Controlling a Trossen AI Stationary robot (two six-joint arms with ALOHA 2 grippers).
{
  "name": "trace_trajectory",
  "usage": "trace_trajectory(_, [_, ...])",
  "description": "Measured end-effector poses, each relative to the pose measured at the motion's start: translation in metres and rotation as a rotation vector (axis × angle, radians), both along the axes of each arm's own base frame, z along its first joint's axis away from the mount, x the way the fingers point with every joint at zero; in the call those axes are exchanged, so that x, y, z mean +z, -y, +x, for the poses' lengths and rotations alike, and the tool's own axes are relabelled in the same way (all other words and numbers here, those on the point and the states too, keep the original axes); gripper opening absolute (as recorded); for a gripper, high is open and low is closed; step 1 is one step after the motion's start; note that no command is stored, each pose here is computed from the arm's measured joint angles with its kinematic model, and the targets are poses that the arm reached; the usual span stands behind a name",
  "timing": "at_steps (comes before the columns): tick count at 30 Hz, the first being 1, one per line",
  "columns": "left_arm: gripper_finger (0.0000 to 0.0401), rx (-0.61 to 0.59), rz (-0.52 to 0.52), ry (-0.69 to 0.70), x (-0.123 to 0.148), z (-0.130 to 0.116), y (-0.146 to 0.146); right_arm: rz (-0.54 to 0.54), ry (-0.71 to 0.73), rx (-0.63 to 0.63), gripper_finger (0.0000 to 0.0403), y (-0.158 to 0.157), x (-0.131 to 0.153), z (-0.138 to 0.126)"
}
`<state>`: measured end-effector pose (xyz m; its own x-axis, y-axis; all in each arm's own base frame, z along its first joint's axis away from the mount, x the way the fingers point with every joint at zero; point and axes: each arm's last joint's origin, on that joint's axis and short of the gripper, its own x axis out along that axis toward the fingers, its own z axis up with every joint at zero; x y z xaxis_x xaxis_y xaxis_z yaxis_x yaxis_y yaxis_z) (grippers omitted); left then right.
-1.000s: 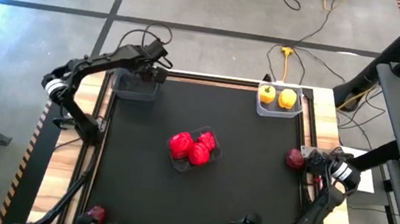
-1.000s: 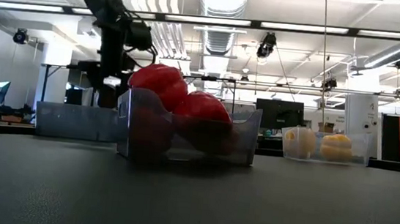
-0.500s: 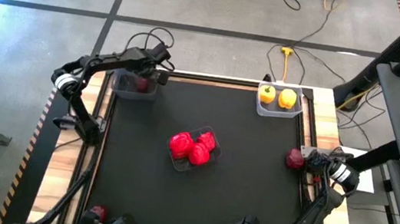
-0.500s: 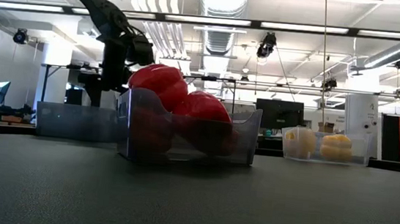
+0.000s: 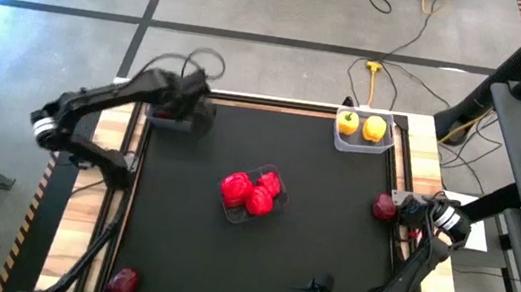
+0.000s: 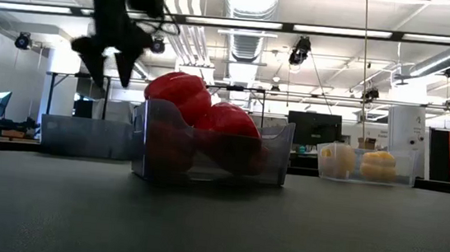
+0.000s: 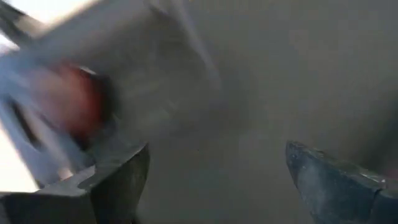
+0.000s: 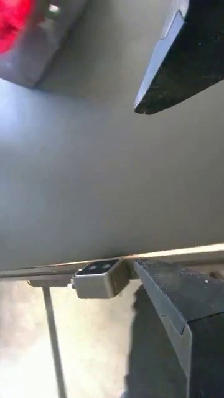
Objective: Sort produce into baskets
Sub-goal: Put the red apple into the top black bin
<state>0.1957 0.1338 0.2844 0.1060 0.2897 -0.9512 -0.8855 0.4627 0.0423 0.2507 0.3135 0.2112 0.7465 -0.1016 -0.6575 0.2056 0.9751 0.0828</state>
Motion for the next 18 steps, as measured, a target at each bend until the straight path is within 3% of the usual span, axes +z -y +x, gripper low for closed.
trace_trajectory(5, [0.0355,-0.141,-0.125,0.053,0.006,-0.006,0.088,-0.087,0.014,0.069,0.0388,0.013,0.017,0.009])
trace_trajectory(12, [0.0355,-0.247,-0.240,0.118,-0.001,-0.029,0.205,-0.239,0.029,0.164,0.0388,0.034,0.030,0.030])
trace_trajectory(18, [0.0355,-0.127,-0.264,0.072,-0.022,-0.063,0.286,-0.370,0.053,0.229,0.0388,0.053,0.037,0.055])
